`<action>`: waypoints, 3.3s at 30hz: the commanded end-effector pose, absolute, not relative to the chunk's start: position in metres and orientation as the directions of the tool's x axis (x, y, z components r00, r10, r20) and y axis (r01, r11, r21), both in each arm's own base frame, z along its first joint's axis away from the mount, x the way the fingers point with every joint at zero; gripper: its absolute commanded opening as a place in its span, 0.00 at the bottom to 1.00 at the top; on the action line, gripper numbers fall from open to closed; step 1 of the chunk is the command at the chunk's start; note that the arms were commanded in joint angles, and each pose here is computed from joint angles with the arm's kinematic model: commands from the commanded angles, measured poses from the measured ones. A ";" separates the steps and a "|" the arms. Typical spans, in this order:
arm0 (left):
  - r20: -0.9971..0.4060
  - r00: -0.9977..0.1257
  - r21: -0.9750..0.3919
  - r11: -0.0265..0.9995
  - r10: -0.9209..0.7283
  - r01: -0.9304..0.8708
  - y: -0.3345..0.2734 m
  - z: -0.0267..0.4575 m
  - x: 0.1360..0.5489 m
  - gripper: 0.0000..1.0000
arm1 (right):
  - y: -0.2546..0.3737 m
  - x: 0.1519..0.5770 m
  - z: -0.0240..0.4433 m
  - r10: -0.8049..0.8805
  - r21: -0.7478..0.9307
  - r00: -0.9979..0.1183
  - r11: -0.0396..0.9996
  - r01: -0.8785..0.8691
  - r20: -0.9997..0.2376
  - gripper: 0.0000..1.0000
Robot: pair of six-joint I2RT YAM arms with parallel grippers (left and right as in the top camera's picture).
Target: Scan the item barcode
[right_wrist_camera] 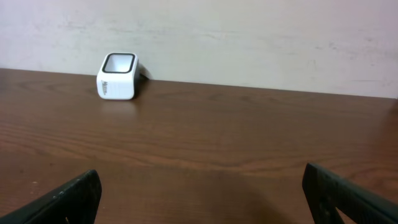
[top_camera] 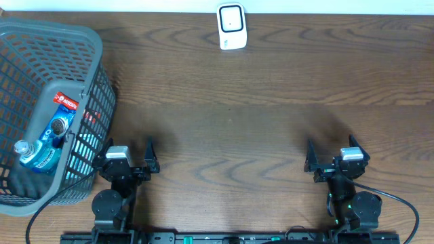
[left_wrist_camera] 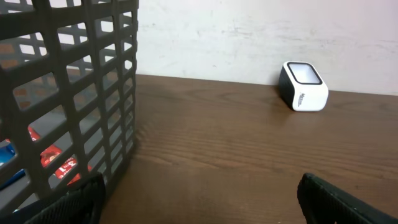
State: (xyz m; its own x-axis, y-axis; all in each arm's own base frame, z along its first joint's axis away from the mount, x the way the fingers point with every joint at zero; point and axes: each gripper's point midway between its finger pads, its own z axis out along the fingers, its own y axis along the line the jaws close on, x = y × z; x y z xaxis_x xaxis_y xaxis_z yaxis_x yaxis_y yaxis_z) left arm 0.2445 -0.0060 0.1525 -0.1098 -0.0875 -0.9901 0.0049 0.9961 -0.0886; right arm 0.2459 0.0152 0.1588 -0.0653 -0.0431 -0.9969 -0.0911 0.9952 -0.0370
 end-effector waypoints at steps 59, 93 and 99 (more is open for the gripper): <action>-0.952 -0.199 -0.266 0.950 -0.232 0.163 -0.038 0.326 0.211 0.98 | 0.016 0.246 0.158 -0.031 -0.025 -0.066 0.996 -0.089 -0.997 0.99; -0.914 -0.135 -0.227 0.757 -0.382 -0.613 0.085 0.446 0.244 0.98 | 0.016 0.246 0.158 -0.031 -0.025 -0.066 0.996 -0.089 -0.997 0.99; -0.895 -0.292 -0.069 0.751 -0.338 -0.657 0.090 0.412 0.270 0.98 | 0.016 0.246 0.158 -0.031 -0.025 -0.066 0.996 -0.089 -0.997 0.99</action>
